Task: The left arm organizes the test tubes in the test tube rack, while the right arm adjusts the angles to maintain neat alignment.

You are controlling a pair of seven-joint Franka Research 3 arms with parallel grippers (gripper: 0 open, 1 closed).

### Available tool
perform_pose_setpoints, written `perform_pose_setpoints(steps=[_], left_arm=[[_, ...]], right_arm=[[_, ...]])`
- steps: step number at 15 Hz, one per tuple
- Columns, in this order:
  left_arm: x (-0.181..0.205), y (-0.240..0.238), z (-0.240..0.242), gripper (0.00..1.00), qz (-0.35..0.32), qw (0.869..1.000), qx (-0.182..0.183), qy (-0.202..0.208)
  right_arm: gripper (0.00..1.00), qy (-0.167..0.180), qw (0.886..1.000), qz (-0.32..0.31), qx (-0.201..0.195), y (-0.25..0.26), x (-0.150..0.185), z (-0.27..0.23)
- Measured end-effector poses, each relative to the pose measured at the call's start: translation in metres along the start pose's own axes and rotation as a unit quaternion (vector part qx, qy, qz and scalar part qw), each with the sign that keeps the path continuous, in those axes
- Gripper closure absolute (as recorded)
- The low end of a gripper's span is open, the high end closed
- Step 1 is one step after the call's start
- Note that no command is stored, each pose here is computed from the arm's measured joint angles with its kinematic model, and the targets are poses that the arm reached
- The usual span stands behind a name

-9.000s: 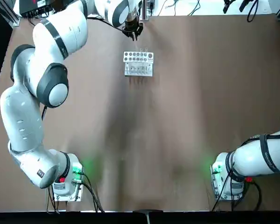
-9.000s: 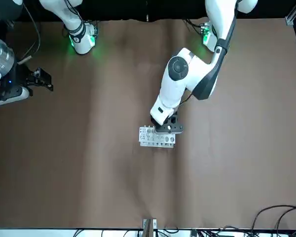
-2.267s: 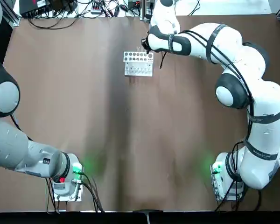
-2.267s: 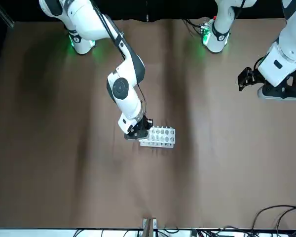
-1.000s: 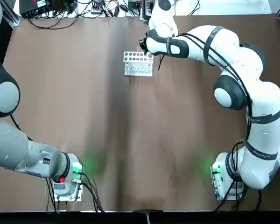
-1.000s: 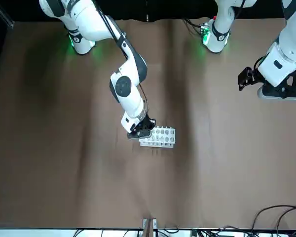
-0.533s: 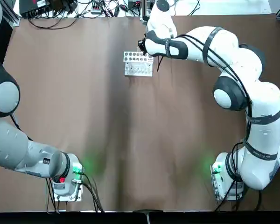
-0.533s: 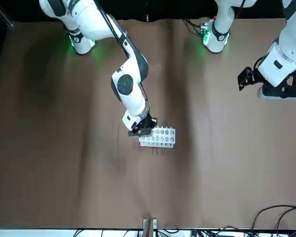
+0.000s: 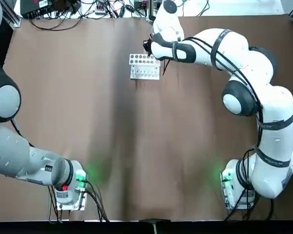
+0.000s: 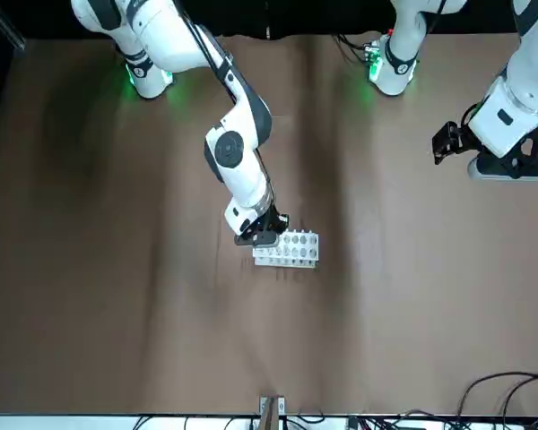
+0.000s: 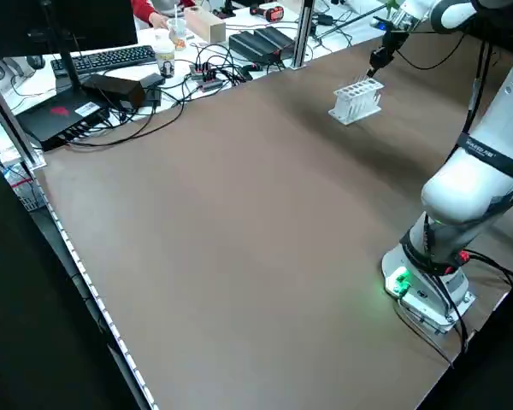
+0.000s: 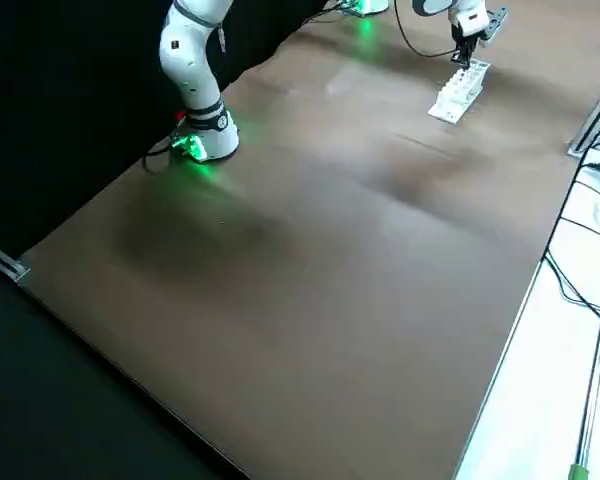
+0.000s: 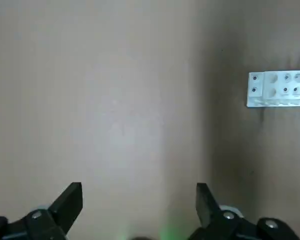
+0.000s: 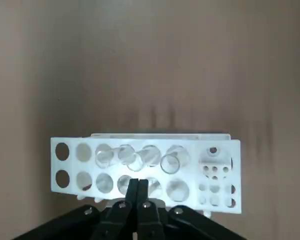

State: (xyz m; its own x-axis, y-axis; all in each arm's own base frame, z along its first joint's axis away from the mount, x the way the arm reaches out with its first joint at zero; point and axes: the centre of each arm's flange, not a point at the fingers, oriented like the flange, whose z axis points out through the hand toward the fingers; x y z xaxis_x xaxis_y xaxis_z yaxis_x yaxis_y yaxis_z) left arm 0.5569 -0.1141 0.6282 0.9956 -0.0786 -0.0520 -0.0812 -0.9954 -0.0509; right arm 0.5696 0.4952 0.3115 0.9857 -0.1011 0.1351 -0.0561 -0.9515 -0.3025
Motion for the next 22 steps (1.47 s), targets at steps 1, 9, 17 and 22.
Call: perform_pose_setpoints(steps=[1,9,17,22], left_arm=[[0.000,0.000,0.000,0.00,0.000,1.000,0.000,0.000],[0.000,0.000,0.000,0.00,0.000,1.000,0.000,0.000],[0.000,0.000,0.000,0.00,0.000,1.000,0.000,0.000],[0.000,0.000,0.000,0.00,0.000,1.000,0.000,0.000]], right_arm=[[0.99,0.003,1.000,0.001,0.002,0.000,0.000,0.001],[0.99,0.009,1.000,0.001,0.006,0.000,0.001,0.006],[0.99,-0.028,0.999,-0.001,-0.019,-0.006,-0.012,0.006],[0.99,-0.075,0.996,-0.001,-0.052,-0.010,-0.014,-0.053]])
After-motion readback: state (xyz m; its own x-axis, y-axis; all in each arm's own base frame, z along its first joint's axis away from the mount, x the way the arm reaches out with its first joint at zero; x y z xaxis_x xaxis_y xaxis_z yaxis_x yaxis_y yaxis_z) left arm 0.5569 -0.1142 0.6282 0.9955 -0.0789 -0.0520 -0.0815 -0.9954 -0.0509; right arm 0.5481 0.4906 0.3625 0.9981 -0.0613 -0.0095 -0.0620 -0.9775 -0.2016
